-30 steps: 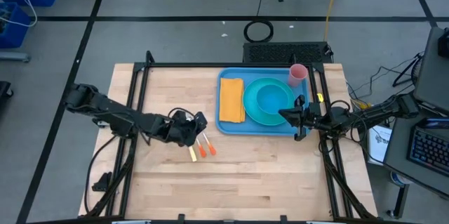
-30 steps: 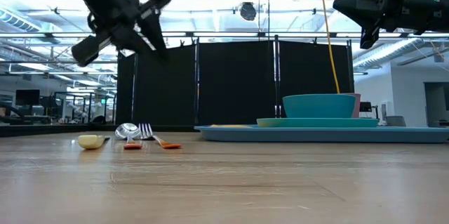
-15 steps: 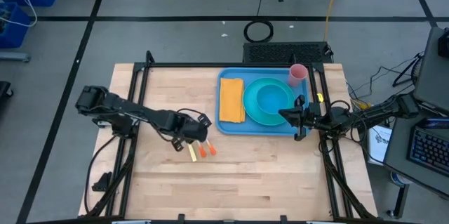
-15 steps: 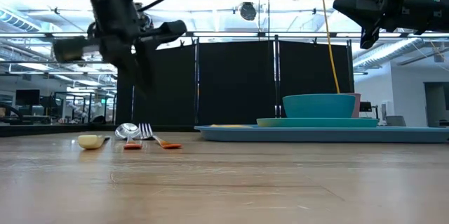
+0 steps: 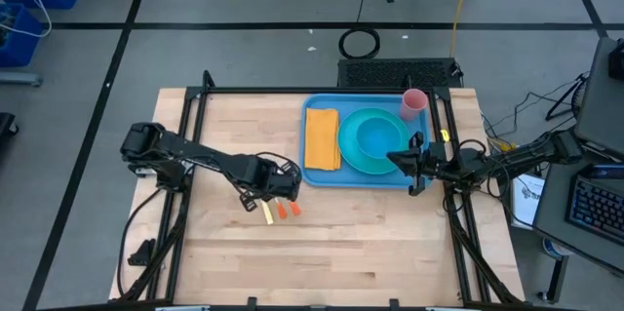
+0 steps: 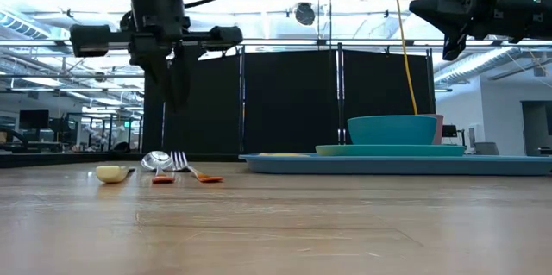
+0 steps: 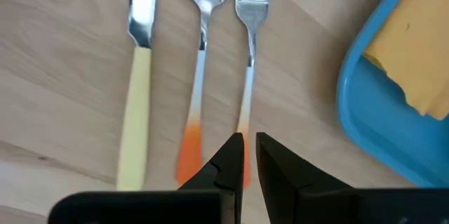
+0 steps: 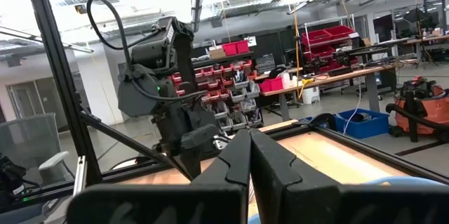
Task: Set up tray
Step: Put the silver fork onto the blue tray
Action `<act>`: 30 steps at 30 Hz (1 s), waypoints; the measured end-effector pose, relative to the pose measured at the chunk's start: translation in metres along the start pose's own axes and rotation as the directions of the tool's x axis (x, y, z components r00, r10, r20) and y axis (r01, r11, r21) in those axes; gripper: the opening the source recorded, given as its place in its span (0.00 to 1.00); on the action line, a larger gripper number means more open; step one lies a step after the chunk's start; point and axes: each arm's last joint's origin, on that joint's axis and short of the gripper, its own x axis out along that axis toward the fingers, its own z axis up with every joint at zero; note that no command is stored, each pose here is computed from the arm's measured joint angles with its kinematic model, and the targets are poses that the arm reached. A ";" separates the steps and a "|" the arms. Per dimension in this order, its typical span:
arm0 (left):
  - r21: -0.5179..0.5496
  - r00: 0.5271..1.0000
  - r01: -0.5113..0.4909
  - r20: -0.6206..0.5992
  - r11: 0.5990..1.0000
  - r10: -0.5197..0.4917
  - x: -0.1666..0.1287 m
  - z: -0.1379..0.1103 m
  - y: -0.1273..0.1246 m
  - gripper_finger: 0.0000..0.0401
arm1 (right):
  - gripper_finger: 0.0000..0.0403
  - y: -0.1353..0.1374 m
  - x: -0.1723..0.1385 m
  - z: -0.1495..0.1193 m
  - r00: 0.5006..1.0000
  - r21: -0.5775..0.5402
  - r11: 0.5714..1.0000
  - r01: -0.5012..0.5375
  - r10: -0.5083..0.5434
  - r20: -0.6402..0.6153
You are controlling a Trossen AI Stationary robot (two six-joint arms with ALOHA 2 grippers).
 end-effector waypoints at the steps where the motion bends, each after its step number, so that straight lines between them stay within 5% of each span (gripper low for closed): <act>1: 0.010 1.000 -0.004 -0.005 1.000 0.004 0.000 0.001 -0.001 0.10 | 0.00 0.000 0.000 0.000 1.000 0.000 1.000 0.000 0.000 -0.001; 21: 0.022 0.996 -0.091 0.003 0.996 0.091 0.027 0.007 -0.010 0.11 | 0.00 0.000 0.000 0.000 1.000 0.000 1.000 0.000 0.000 -0.002; 30: 0.022 0.997 -0.078 0.020 0.997 0.078 0.027 0.007 -0.011 0.32 | 0.00 0.000 0.000 0.000 1.000 0.000 1.000 0.000 0.000 -0.001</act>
